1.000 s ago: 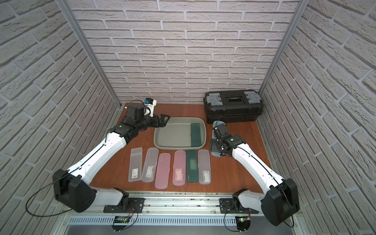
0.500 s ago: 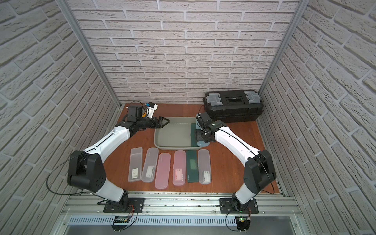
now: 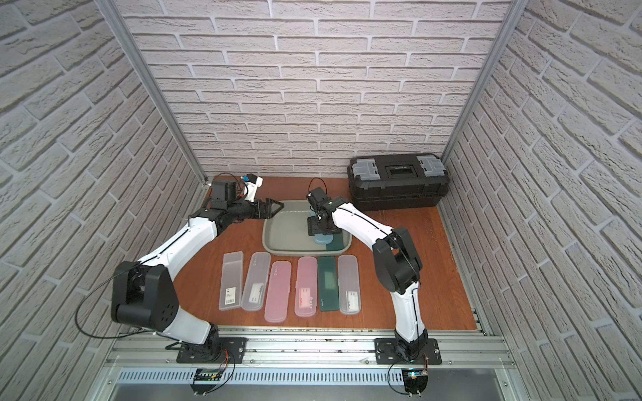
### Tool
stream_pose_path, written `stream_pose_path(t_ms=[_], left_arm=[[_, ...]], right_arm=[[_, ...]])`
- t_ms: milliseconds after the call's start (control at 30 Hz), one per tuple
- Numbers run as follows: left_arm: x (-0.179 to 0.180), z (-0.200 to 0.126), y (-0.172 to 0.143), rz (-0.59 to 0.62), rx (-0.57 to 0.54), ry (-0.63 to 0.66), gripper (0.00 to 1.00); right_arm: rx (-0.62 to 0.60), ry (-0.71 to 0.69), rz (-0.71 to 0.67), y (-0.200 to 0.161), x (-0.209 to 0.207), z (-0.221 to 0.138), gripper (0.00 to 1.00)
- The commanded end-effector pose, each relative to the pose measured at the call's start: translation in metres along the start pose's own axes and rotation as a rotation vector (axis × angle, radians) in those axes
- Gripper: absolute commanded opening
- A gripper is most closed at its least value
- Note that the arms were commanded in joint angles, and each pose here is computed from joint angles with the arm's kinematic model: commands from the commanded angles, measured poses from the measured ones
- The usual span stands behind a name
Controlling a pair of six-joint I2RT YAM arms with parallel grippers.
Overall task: Put the pencil case into the storage box
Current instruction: Place the pencil case at the storage box.
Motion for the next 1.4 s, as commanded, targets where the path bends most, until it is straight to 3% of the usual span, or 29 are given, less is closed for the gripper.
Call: stream_pose_path(t_ms=[0, 467, 667, 833, 1367], left_arm=[[-0.006, -0.009, 0.011, 0.056, -0.059, -0.003, 0.98], [-0.006, -0.013, 0.016, 0.057, -0.082, 0.003, 0.98], [-0.007, -0.015, 0.017, 0.061, -0.087, 0.004, 0.98], [-0.01, -0.018, 0.019, 0.066, -0.094, -0.001, 0.98], [-0.021, -0.031, 0.025, 0.091, -0.133, -0.004, 0.98]], right_arm=[[-0.041, -0.011, 0.011, 0.017, 0.01, 0.0, 0.64], [-0.01, -0.103, 0.06, 0.0, 0.004, 0.029, 0.67], [0.001, -0.088, 0.071, -0.002, 0.009, 0.034, 0.79], [-0.02, -0.093, 0.078, -0.002, 0.009, 0.022, 0.86], [-0.09, -0.095, 0.008, 0.01, 0.004, -0.021, 0.85]])
Point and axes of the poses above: each gripper's point midway between its finger pads, its own z axis out along the fingers, its own x axis along the line the jaws close on, y = z × x, the point moved 1 cm from there along -z, back along the fingers, and after that the axes turned 13 degrees about -z, right-handed, at the moved point
